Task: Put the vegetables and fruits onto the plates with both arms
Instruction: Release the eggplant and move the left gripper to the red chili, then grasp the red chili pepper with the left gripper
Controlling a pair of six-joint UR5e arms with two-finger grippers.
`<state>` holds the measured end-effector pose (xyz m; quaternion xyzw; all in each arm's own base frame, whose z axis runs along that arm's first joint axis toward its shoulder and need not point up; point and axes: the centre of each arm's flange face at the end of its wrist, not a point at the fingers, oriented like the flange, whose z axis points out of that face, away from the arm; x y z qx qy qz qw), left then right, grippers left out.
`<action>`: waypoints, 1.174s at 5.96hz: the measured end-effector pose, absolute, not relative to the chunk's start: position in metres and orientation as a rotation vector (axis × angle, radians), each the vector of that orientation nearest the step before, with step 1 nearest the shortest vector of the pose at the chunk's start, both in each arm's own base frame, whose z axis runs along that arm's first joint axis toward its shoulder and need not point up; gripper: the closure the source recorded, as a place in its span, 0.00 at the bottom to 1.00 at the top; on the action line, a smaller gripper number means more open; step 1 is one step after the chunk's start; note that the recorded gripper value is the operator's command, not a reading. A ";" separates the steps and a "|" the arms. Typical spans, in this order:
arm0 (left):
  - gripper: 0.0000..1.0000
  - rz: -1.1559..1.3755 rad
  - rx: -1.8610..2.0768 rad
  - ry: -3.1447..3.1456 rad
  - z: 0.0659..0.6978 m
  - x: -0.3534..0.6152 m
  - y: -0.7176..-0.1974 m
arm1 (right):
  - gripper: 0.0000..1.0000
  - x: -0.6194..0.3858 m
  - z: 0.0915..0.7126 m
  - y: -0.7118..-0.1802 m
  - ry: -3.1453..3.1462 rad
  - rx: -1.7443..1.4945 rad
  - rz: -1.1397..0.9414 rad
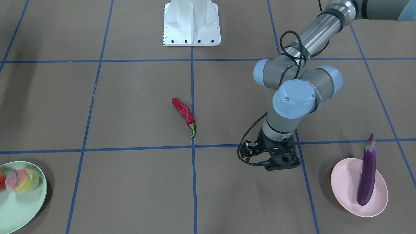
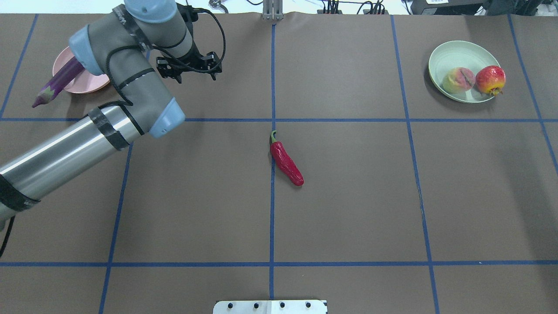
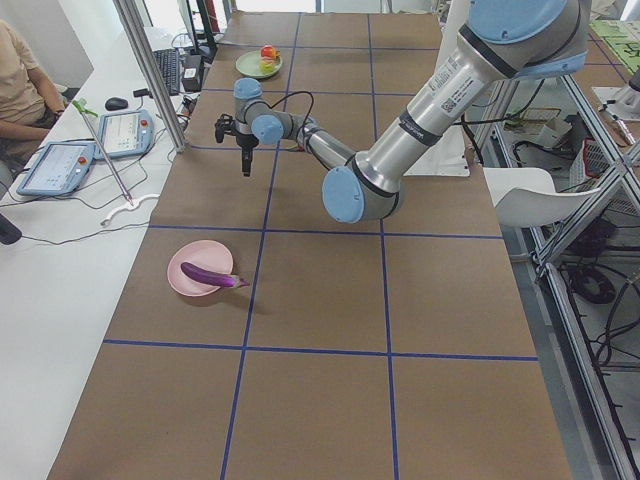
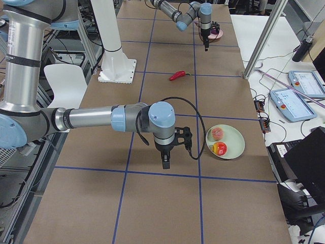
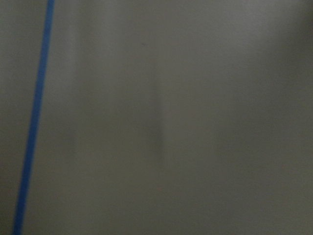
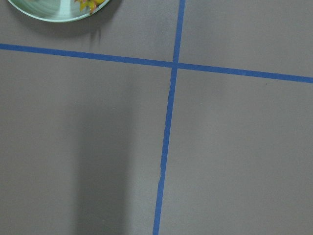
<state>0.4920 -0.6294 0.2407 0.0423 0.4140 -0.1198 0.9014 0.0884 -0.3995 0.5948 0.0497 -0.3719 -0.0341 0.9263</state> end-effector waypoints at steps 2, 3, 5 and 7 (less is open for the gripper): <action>0.00 -0.400 -0.010 0.889 0.185 0.591 -0.546 | 0.00 0.088 0.594 -0.400 -0.764 0.102 -0.070; 0.00 -0.410 -0.033 0.857 0.164 0.624 -0.512 | 0.00 0.088 0.594 -0.400 -0.764 0.102 -0.070; 0.32 -0.392 -0.024 0.748 0.142 0.663 -0.464 | 0.00 0.088 0.594 -0.400 -0.765 0.103 -0.070; 0.33 -0.387 0.037 0.711 0.144 0.677 -0.451 | 0.00 0.088 0.594 -0.400 -0.765 0.103 -0.070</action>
